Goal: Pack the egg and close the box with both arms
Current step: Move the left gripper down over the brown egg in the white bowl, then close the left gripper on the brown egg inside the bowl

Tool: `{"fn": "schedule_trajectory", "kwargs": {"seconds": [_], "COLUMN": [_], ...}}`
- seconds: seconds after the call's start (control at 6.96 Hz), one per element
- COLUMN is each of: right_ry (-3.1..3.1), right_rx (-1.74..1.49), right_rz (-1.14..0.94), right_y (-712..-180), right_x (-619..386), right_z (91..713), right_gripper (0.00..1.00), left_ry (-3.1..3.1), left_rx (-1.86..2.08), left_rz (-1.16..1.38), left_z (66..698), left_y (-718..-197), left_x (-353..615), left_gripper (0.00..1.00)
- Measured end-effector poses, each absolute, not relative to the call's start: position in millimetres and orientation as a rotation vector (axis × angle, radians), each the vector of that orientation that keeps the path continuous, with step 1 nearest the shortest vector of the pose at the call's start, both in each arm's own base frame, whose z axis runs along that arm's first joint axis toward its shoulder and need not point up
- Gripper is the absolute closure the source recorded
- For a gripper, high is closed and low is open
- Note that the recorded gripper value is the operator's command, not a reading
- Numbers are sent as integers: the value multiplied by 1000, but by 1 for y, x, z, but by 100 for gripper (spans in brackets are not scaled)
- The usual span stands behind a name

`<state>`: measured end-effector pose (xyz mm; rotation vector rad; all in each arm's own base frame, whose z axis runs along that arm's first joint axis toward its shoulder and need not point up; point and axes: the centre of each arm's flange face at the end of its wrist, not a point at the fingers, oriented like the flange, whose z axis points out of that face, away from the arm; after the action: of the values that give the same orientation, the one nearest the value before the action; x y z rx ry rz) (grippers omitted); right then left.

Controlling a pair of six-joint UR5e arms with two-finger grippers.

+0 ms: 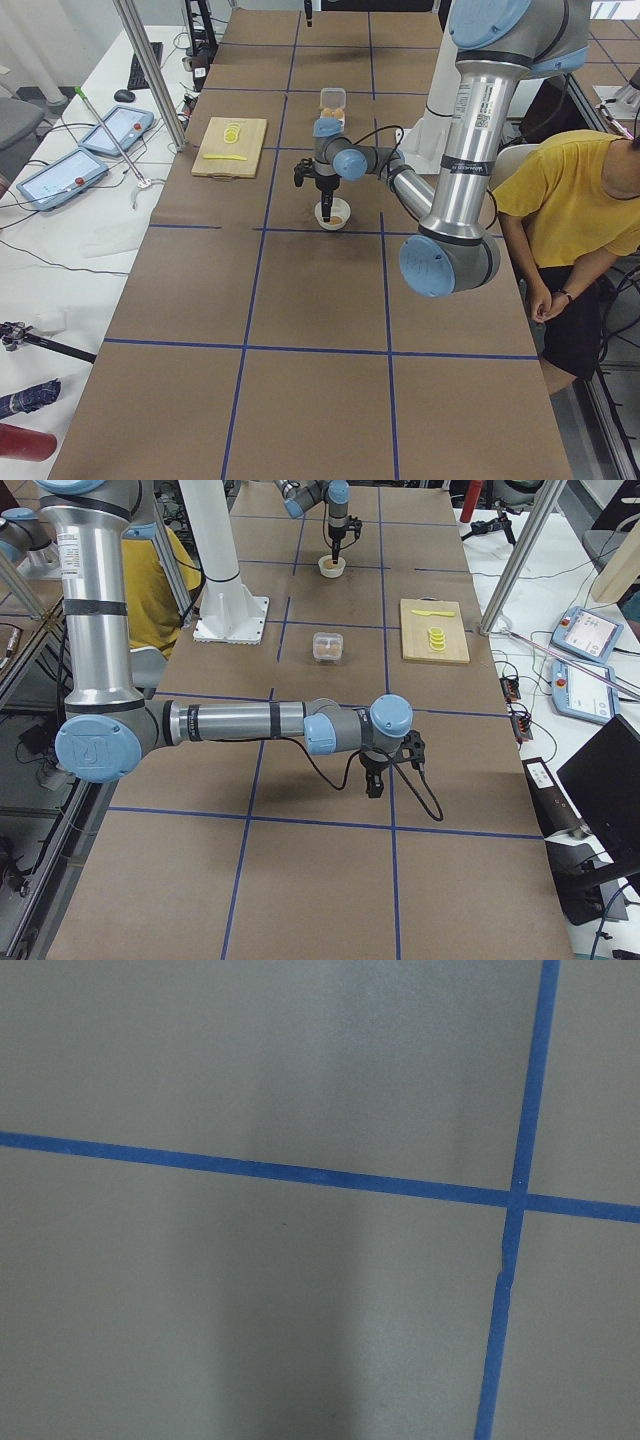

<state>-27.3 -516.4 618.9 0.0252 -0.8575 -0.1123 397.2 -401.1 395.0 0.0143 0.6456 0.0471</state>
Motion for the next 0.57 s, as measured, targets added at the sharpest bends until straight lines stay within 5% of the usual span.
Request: {"fn": "schedule_trajectory", "kwargs": {"seconds": [0.57], "right_ry": [-858], "right_rx": [18], "right_rz": [-111], "right_y": [-516], "right_x": [-28], "right_z": [622], "right_gripper": [0], "left_ry": [640], "left_rx": [5], "left_rz": [63], "left_z": [396], "left_y": [-397], "left_x": [409], "left_gripper": [32]}}
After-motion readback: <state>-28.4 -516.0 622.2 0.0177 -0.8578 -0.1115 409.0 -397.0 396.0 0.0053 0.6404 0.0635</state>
